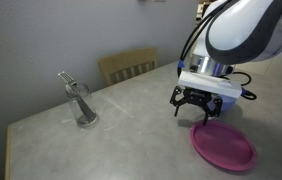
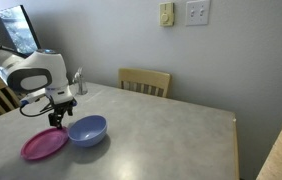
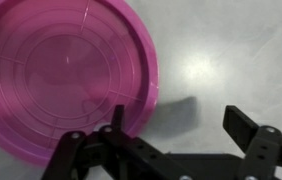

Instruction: Place the pink plate on the blue bowl

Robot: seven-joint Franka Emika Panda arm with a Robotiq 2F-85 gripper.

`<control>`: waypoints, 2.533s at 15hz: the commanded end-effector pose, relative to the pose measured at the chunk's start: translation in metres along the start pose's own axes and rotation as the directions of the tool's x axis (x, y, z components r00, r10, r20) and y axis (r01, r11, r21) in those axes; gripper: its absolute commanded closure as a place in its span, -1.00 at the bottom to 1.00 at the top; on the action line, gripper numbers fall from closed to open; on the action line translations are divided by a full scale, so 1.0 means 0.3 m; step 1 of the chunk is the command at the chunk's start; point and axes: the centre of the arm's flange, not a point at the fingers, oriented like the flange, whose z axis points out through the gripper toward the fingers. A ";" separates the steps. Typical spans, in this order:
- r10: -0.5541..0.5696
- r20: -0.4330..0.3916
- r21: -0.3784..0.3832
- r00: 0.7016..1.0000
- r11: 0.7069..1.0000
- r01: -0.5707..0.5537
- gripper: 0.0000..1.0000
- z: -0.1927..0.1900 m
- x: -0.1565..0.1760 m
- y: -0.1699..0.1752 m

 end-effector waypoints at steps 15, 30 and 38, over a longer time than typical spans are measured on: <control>0.094 0.033 -0.080 0.995 0.993 -0.091 0.13 0.092 -0.029 0.009; 0.016 -0.041 -0.155 0.999 0.988 -0.022 0.94 0.048 -0.090 -0.057; -0.102 -0.098 -0.242 0.990 0.967 0.075 0.94 -0.012 -0.156 -0.162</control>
